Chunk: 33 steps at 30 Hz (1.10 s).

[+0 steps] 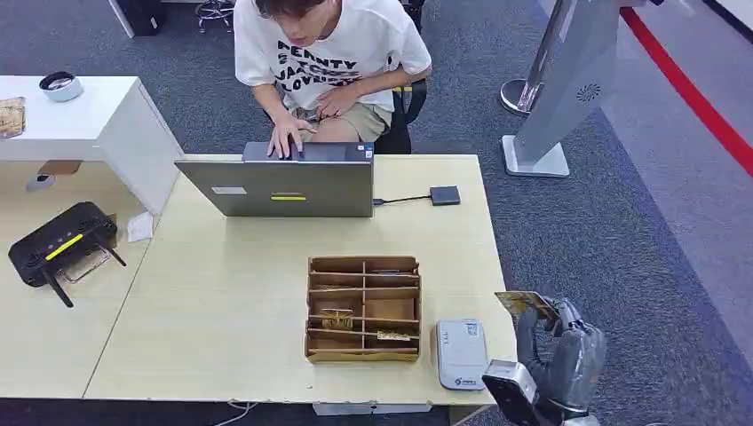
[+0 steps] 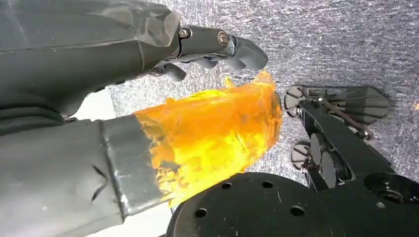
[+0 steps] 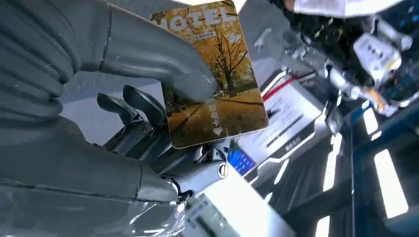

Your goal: Pass the card to the sensor for recognition and then transmit it.

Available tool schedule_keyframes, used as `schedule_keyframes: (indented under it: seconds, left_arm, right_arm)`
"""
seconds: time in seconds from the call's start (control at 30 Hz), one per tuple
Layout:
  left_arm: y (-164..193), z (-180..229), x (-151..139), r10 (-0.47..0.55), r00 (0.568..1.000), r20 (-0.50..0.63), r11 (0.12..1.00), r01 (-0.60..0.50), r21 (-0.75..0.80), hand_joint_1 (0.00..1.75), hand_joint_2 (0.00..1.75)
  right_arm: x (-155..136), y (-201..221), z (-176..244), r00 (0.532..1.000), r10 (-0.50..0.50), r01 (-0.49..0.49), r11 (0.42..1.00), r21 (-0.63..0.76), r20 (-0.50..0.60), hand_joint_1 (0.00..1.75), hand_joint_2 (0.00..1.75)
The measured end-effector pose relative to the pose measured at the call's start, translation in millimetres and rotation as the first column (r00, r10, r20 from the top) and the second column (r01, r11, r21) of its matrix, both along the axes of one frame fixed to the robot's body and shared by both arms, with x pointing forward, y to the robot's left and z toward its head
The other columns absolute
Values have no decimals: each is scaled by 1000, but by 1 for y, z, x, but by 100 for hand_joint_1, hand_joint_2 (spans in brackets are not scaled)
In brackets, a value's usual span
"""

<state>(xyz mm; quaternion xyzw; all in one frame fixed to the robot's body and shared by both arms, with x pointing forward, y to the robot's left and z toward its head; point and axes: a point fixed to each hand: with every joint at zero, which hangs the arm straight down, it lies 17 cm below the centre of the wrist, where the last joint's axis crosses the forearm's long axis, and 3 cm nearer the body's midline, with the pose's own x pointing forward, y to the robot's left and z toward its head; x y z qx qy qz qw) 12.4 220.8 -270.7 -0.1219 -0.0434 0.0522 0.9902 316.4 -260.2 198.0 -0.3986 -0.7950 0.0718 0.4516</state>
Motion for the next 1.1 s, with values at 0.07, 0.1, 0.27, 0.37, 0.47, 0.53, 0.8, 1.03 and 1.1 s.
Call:
schedule_keyframes:
  seconds: [0.07,0.1,0.27,0.37,0.47,0.53,0.8,1.03,1.1]
  left_arm:
    - [0,0,0,1,1000,2,1000,-1,1,0,0]
    - [0,0,0,2,1000,3,1000,-2,1,0,0]
    - [1,0,0,6,1000,2,1000,-6,2,0,0]
    - [1,0,0,3,1000,3,1000,-3,4,0,0]
    - [2,0,0,0,1000,4,1000,0,6,0,0]
    - [2,0,0,-2,1000,4,1000,2,7,0,0]
    - [2,0,-1,-29,1000,8,1000,29,9,0,0]
    - [11,-1,1,-69,997,19,997,69,26,0,0]
    - [15,-2,4,-80,997,24,996,79,33,0,0]
  right_arm:
    - [-3,-6,7,999,-29,29,1000,10,23,175,175]
    - [-4,-7,8,999,-39,39,999,18,29,175,175]
    - [-10,-21,20,994,-88,85,996,42,71,175,175]
    - [-14,-30,29,989,-113,108,993,51,99,175,175]
    - [-18,-35,37,984,-127,121,991,57,127,175,175]
    - [-19,-36,42,981,-131,123,991,61,141,175,175]
    - [-21,-28,63,969,-104,101,995,26,223,175,175]
    - [-9,2,103,942,-33,42,999,-20,334,175,175]
    - [-4,10,118,930,-13,26,999,-32,368,175,175]
